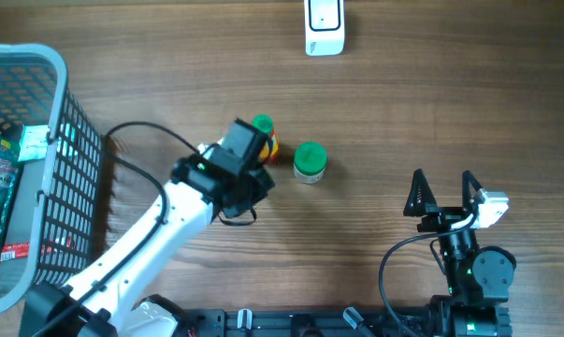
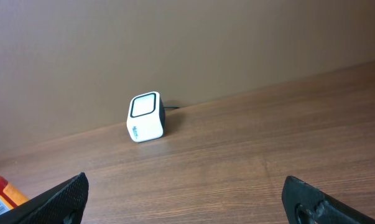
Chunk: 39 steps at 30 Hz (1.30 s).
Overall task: Scan the item barcode
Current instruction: 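Carry the box out and set it below the sauce bottle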
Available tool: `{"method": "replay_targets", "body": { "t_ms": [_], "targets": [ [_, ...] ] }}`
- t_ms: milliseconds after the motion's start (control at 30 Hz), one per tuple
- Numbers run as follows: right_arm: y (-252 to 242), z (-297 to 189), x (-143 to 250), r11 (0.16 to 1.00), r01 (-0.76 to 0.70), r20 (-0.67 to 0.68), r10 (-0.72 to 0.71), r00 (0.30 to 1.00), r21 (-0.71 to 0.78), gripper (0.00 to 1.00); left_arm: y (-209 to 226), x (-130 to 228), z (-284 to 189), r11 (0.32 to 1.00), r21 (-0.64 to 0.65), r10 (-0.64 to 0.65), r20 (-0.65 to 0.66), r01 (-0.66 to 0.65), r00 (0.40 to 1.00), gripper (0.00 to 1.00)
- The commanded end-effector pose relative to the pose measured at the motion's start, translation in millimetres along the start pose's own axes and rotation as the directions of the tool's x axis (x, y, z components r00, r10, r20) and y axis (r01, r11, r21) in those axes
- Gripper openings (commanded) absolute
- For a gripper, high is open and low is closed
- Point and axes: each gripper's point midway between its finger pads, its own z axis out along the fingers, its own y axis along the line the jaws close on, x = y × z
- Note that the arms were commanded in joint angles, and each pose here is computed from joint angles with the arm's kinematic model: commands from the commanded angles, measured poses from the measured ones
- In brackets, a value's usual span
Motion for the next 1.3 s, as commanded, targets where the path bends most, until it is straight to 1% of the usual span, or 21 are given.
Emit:
{"method": "replay_targets", "body": {
  "t_ms": [0, 100, 167, 200, 233, 300, 367, 400, 433, 533, 600, 633, 700, 767, 833, 933, 1033, 1067, 1167, 1267],
  "targets": [
    [-1, 0, -2, 1.0, -0.005, 0.012, 0.005, 1.0, 0.007, 1.0, -14, 7, 11, 0.998, 0.051, -0.039, 0.082, 0.035, 0.996, 0.04],
    [-1, 0, -2, 1.0, -0.006, 0.012, 0.006, 1.0, 0.007, 1.0, -16, 3, 15, 0.995, 0.058, -0.086, 0.159, 0.078, 0.984, 0.08],
    [-1, 0, -2, 1.0, -0.005, 0.012, 0.005, 1.0, 0.007, 0.99, -16, 4, 20, 0.994, 0.05, -0.099, 0.156, 0.093, 0.983, 0.09],
    [-1, 0, -2, 1.0, -0.006, 0.012, 0.006, 1.0, 0.007, 1.0, -15, 4, 23, 0.995, 0.043, -0.098, 0.155, 0.093, 0.983, 0.14],
    [-1, 0, -2, 1.0, -0.005, 0.012, 0.005, 1.0, 0.007, 1.0, -15, 4, 26, 0.995, 0.037, -0.098, 0.153, 0.093, 0.983, 0.24],
    [-1, 0, -2, 1.0, -0.005, 0.012, 0.005, 1.0, 0.007, 1.0, -17, 6, 35, 0.996, 0.028, -0.09, 0.148, 0.087, 0.985, 0.61],
    [-1, 0, -2, 1.0, -0.005, 0.012, 0.005, 1.0, 0.007, 1.0, -19, 10, 38, 0.997, 0.026, -0.077, 0.143, 0.074, 0.987, 0.78],
    [-1, 0, -2, 1.0, -0.005, 0.012, 0.005, 1.0, 0.007, 1.0, -20, 12, 38, 0.997, 0.03, -0.071, 0.142, 0.067, 0.987, 0.84],
    [-1, 0, -2, 1.0, -0.006, 0.012, 0.006, 1.0, 0.007, 1.0, -21, 12, 37, 0.997, 0.032, -0.069, 0.142, 0.065, 0.987, 0.88],
    [-1, 0, -2, 1.0, -0.005, 0.012, 0.005, 1.0, 0.007, 1.0, -21, 12, 32, 0.998, 0.035, -0.058, 0.144, 0.054, 0.988, 0.9],
    [-1, 0, -2, 1.0, -0.005, 0.012, 0.005, 1.0, 0.007, 1.0, -26, 10, 21, 0.998, 0.059, 0.019, 0.159, -0.029, 0.987, 0.94],
    [-1, 0, -2, 1.0, -0.005, 0.012, 0.005, 1.0, 0.007, 1.0, -29, 9, 13, 0.994, 0.076, 0.061, 0.172, -0.075, 0.983, 1.0],
    [-1, 0, -2, 1.0, -0.006, 0.012, 0.006, 1.0, 0.007, 1.0, -27, 0, -8, 0.989, 0.089, 0.095, 0.235, -0.118, 0.967, 1.0],
    [-1, 0, -2, 1.0, -0.005, 0.012, 0.005, 1.0, 0.007, 1.0, -16, -17, -33, 0.992, 0.086, 0.065, 0.32, -0.097, 0.945, 1.0],
    [-1, 0, -2, 1.0, -0.006, 0.012, 0.006, 1.0, 0.007, 1.0, -8, -32, -61, 0.985, 0.112, 0.079, 0.377, -0.131, 0.923, 1.0],
    [-1, 0, -2, 1.0, -0.006, 0.012, 0.006, 1.0, 0.007, 1.0, 7, -55, -100, 0.98, 0.174, 0.008, 0.458, -0.099, 0.889, 1.0],
    [-1, 0, -2, 1.0, -0.005, 0.012, 0.005, 1.0, 0.007, 0.99, 28, -75, -130, 0.979, 0.197, -0.054, 0.523, -0.059, 0.85, 1.0],
    [-1, 0, -2, 1.0, -0.005, 0.012, 0.005, 1.0, 0.007, 1.0, 35, -80, -138, 0.981, 0.193, -0.075, 0.534, -0.035, 0.842, 1.0],
    [-1, 0, -2, 1.0, -0.005, 0.012, 0.005, 1.0, 0.007, 1.0, 48, -92, -159, 0.989, 0.145, -0.056, 0.567, -0.033, 0.822, 1.0],
    [-1, 0, -2, 1.0, -0.005, 0.012, 0.005, 1.0, 0.007, 1.0, 57, -102, -180, 0.991, 0.131, -0.075, 0.598, -0.005, 0.798, 1.0]
  ]
}}
